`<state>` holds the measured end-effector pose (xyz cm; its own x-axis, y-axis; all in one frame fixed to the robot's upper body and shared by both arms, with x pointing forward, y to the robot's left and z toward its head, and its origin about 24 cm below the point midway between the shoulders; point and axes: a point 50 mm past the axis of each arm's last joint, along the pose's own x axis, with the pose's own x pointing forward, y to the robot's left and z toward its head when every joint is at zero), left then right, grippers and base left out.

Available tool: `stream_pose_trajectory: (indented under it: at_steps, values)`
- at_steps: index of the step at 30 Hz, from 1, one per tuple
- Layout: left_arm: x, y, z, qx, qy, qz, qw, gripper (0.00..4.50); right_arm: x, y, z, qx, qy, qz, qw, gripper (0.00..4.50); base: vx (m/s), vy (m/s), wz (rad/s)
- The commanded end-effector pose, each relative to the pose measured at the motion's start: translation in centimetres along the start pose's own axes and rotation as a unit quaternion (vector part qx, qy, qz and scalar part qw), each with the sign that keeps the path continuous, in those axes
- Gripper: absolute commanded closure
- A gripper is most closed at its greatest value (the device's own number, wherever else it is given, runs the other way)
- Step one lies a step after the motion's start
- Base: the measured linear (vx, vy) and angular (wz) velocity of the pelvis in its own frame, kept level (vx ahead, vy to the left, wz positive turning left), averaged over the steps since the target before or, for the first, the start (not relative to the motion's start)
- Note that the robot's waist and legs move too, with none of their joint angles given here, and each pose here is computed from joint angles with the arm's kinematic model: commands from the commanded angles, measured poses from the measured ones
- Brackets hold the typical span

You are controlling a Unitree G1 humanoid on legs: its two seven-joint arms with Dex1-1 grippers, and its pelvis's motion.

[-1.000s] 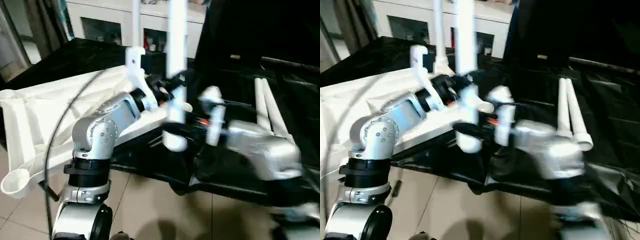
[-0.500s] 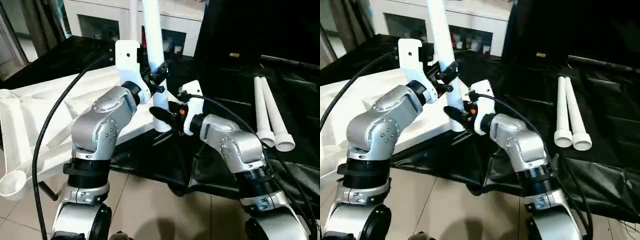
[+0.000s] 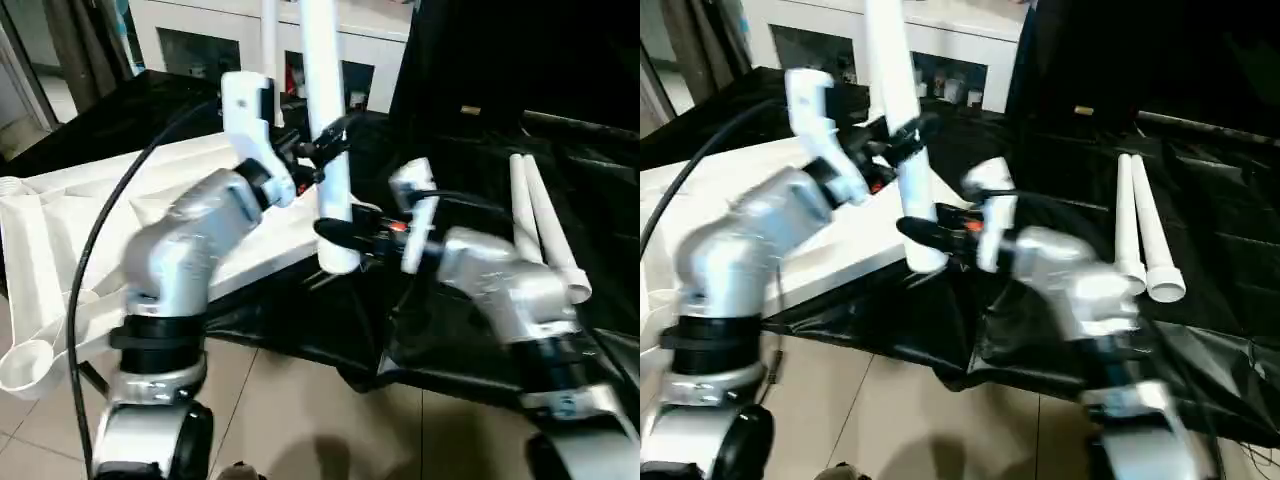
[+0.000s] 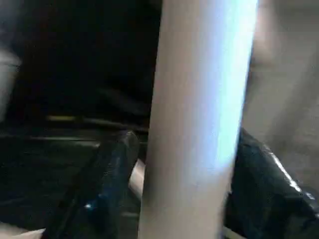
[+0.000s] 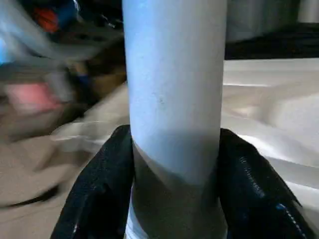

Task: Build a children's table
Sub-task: Rotate table base

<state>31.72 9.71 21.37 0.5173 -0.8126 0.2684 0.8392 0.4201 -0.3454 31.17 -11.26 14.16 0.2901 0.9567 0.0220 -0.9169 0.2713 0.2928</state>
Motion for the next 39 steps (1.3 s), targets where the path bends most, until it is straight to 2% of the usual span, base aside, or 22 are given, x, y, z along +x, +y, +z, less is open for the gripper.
stream_pose_trajectory:
  at_steps: [1, 5, 6, 9, 11, 14, 17, 21, 22, 23, 24, 25, 27, 28, 29, 34, 38, 39]
  values:
    - [-0.3, -0.4, -0.2, -0.026, 0.005, -0.053, 0.998, 1.25, -0.6, 0.8, 1.0, -0.004, -0.013, 0.041, 0.999, 2.54, 0.000, 0.000, 0.00]
    - [-0.7, -1.1, -0.7, -0.027, 0.052, -0.124, 0.991, 1.25, -1.7, 1.8, 0.8, 0.007, 0.023, 0.102, 0.995, 2.54, 0.000, 0.000, 0.00]
    - [-0.8, -1.4, -0.8, -0.029, 0.063, -0.146, 0.987, 1.53, -1.9, 1.9, 0.7, 0.012, 0.030, 0.112, 0.993, 2.54, 0.000, 0.000, 0.00]
    - [-0.6, -1.7, -1.1, -0.026, 0.084, -0.168, 0.982, 1.65, -2.4, 2.4, 0.1, 0.024, 0.061, 0.130, 0.989, 2.54, 0.000, 0.000, 0.00]
    - [-0.4, -1.8, -1.1, -0.025, 0.085, -0.174, 0.981, 1.95, -2.6, 2.5, -0.2, 0.026, 0.074, 0.130, 0.988, 2.54, 0.000, 0.000, 0.00]
    - [-0.2, -1.7, -1.0, -0.029, 0.081, -0.176, 0.981, 2.13, -2.8, 2.5, -0.3, 0.030, 0.077, 0.129, 0.988, 2.54, 0.000, 0.000, 0.00]
    - [-0.1, -1.5, -1.0, -0.031, 0.080, -0.174, 0.981, 2.49, -2.9, 2.5, -0.2, 0.030, 0.079, 0.129, 0.988, 2.54, 0.000, 0.000, 0.00]
    - [0.0, -1.1, -0.9, -0.035, 0.068, -0.159, 0.984, 2.60, -2.7, 2.2, -0.4, 0.006, 0.086, 0.109, 0.990, 2.55, 0.000, 0.000, 0.00]
    - [0.0, -1.0, -0.8, -0.033, 0.064, -0.154, 0.985, 2.61, -2.6, 2.1, -0.4, 0.003, 0.086, 0.102, 0.991, 2.20, 0.000, 0.000, 0.00]
    - [0.1, -0.9, -0.7, -0.028, 0.057, -0.143, 0.988, 2.61, -2.4, 1.8, -0.4, 0.005, 0.080, 0.089, 0.993, 2.20, 0.000, 0.000, 0.00]
    - [0.1, -0.8, -0.6, -0.024, 0.053, -0.135, 0.989, 2.62, -2.3, 1.7, -0.4, 0.008, 0.076, 0.083, 0.994, 1.85, 0.000, 0.000, 0.00]
    - [0.3, -0.6, -0.5, -0.013, 0.047, -0.115, 0.992, 2.62, -2.0, 1.5, -0.4, 0.005, 0.068, 0.070, 0.995, 1.83, 0.000, 0.000, 0.00]
    - [0.5, -0.4, -0.4, 0.017, 0.039, -0.083, 0.996, 2.62, -1.1, 1.0, -0.4, -0.035, 0.066, 0.021, 0.997, 1.74, 0.000, 0.000, 0.00]
    - [0.7, -0.3, -0.5, 0.024, 0.033, -0.069, 0.997, 2.62, -0.4, 0.4, -0.6, -0.064, 0.061, -0.028, 0.996, 1.74, 0.000, 0.000, 0.00]
    - [0.7, -0.3, -0.5, 0.033, 0.034, -0.061, 0.997, 2.62, -0.1, 0.2, -0.7, -0.074, 0.056, -0.043, 0.995, 1.67, 0.000, 0.000, 0.00]
    - [1.6, 0.5, -0.9, 0.101, 0.046, 0.035, 0.993, 2.62, 2.1, -0.4, -1.1, -0.064, 0.032, -0.098, 0.993, 1.67, 0.000, 0.000, 0.00]
    - [2.1, 0.7, -1.1, 0.119, 0.068, 0.087, 0.987, 2.62, 3.3, -0.6, -1.3, -0.059, 0.022, -0.118, 0.991, 1.67, 0.000, 0.000, 0.00]
    - [2.1, 0.7, -1.1, 0.130, 0.075, 0.098, 0.984, 2.62, 3.6, -0.7, -1.4, -0.058, 0.021, -0.124, 0.990, 1.98, 0.000, 0.000, 0.00]
